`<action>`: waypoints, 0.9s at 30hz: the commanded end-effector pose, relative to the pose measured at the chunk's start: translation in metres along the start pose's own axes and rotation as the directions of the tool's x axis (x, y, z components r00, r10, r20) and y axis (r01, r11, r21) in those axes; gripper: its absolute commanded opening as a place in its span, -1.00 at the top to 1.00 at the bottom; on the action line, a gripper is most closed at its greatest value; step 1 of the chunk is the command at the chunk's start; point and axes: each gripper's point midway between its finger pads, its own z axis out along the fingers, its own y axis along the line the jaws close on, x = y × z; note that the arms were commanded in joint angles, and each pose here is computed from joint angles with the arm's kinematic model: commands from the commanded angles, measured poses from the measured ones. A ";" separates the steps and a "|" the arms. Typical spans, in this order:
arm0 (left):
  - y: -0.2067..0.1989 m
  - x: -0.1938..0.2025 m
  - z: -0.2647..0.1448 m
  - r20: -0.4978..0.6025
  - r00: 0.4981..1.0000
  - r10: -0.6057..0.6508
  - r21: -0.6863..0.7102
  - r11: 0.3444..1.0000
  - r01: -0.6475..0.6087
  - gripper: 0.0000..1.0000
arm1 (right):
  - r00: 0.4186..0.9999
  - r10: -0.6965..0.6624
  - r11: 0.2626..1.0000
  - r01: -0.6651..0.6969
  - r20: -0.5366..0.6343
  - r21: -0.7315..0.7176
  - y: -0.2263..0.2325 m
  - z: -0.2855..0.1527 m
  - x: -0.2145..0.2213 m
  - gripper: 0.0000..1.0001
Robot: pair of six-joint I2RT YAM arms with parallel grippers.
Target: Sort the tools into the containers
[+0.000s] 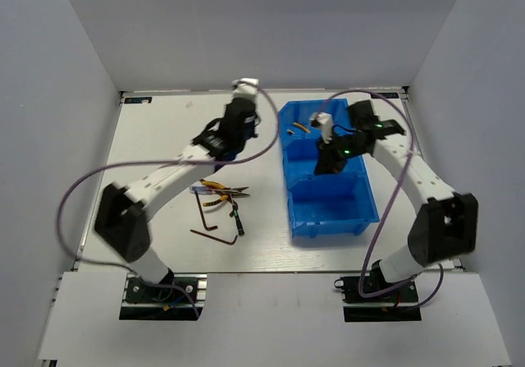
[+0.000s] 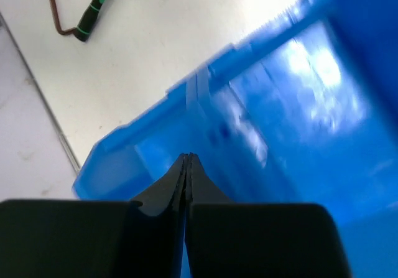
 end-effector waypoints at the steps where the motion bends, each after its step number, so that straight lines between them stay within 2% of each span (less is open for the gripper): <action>1: 0.052 0.046 -0.061 -0.117 0.980 -0.162 -0.148 0.978 0.144 0.86 | 0.989 -0.110 0.994 0.110 -0.099 0.003 -0.001 0.048 -0.015 1.00; 2: 0.074 0.068 -0.091 -0.160 0.970 -0.182 -0.199 0.969 0.149 0.58 | 0.981 -0.175 0.984 0.175 -0.082 -0.009 0.014 0.064 -0.039 1.00; 3: 0.080 0.077 -0.104 -0.170 0.959 -0.227 -0.217 0.958 0.188 0.27 | 0.981 -0.171 0.985 0.171 -0.091 -0.004 0.014 0.074 -0.043 1.00; 4: 0.085 0.085 -0.116 -0.162 0.941 -0.298 -0.235 0.938 0.257 0.01 | 0.982 -0.154 0.988 0.157 -0.105 0.015 0.013 0.080 -0.049 0.85; 5: 0.088 0.107 -0.126 -0.203 0.928 -0.312 -0.234 0.936 0.264 -0.29 | 0.976 -0.156 0.988 0.154 -0.156 -0.020 0.019 0.112 -0.050 0.68; 6: 0.096 0.107 -0.145 -0.183 0.909 -0.374 -0.244 0.913 0.326 -0.36 | 0.979 -0.150 0.989 0.150 -0.136 -0.012 0.021 0.118 -0.068 0.45; 8: 0.106 0.127 -0.162 -0.203 0.888 -0.413 -0.278 0.894 0.352 -0.42 | 0.977 -0.125 0.992 0.126 -0.170 -0.007 0.019 0.153 -0.071 0.24; 9: 0.112 0.137 -0.171 -0.221 0.880 -0.420 -0.298 0.889 0.349 -0.42 | 0.979 -0.126 0.992 0.127 -0.157 -0.005 0.020 0.168 -0.078 0.20; 12: 0.122 0.141 -0.192 -0.191 0.853 -0.486 -0.307 0.855 0.418 -0.42 | 0.983 -0.149 0.989 0.148 -0.108 -0.019 0.029 0.200 -0.100 0.20; 17: 0.132 0.146 -0.211 -0.180 0.843 -0.506 -0.308 0.843 0.441 -0.42 | 0.991 -0.128 0.990 0.125 -0.037 -0.071 0.045 0.247 -0.122 0.20; 19: 0.135 0.146 -0.217 -0.176 0.843 -0.509 -0.304 0.842 0.445 -0.42 | 0.994 -0.113 0.989 0.114 0.010 -0.097 0.059 0.262 -0.139 0.13; 23: 0.137 0.146 -0.222 -0.172 0.842 -0.511 -0.301 0.841 0.449 -0.42 | 0.994 -0.105 0.985 0.109 0.037 -0.131 0.077 0.292 -0.147 0.11; 27: 0.139 0.146 -0.225 -0.173 0.842 -0.510 -0.302 0.842 0.448 -0.42 | 0.994 -0.106 0.986 0.106 0.012 -0.131 0.084 0.316 -0.135 0.11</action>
